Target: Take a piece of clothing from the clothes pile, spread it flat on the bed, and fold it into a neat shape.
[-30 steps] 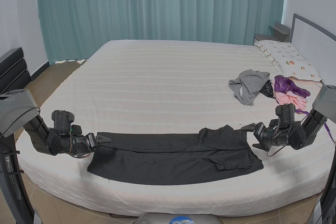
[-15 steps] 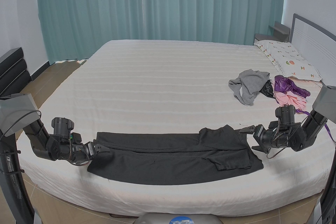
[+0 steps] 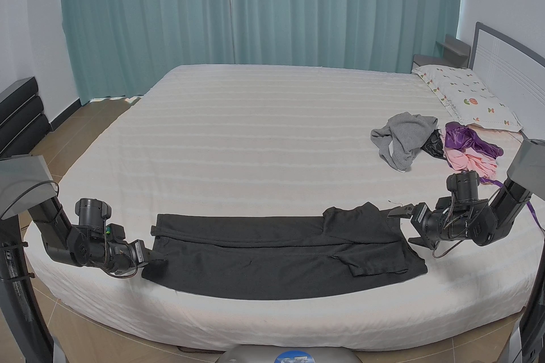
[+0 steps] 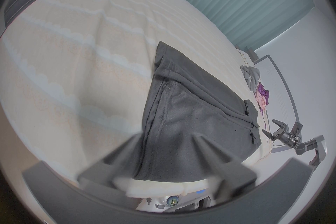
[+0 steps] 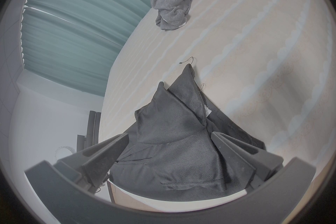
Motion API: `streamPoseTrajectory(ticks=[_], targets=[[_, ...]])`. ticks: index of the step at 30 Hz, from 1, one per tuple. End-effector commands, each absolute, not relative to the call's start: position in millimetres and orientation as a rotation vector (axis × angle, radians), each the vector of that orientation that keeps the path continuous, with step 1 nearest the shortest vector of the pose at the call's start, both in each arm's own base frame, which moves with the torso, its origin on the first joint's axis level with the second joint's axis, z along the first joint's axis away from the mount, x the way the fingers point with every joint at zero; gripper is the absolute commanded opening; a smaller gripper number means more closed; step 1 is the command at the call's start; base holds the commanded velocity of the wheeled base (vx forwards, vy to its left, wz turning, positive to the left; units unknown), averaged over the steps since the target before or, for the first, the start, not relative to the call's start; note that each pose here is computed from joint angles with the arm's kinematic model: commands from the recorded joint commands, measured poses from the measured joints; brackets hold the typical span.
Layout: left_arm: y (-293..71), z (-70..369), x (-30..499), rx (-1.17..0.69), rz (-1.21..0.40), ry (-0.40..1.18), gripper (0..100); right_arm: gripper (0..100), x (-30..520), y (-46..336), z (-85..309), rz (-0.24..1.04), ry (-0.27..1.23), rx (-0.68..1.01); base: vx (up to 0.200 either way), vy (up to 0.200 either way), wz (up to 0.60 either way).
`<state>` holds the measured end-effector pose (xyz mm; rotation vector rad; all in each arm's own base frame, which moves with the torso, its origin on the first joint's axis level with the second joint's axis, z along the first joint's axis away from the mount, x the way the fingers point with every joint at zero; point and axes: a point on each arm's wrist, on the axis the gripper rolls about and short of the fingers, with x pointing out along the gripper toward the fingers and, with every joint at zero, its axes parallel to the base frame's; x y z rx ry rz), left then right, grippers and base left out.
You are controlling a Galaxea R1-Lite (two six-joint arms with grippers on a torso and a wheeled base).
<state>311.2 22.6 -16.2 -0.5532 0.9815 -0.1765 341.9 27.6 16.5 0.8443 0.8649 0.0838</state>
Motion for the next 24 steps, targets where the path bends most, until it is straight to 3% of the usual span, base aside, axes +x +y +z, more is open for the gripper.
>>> streamPoseTrajectory(ticks=[1, 24], targets=[[23, -16, 309, -0.556, -0.172, 0.985, 0, 100, 342, 27, 17, 0.083, 0.864, 0.845, 0.0, 0.0, 0.0], [37, -11, 265, -0.528, -0.135, 1.029, 0, 100, 341, 28, 16, 0.083, 0.868, 0.844, 0.0, 0.0, 0.0]])
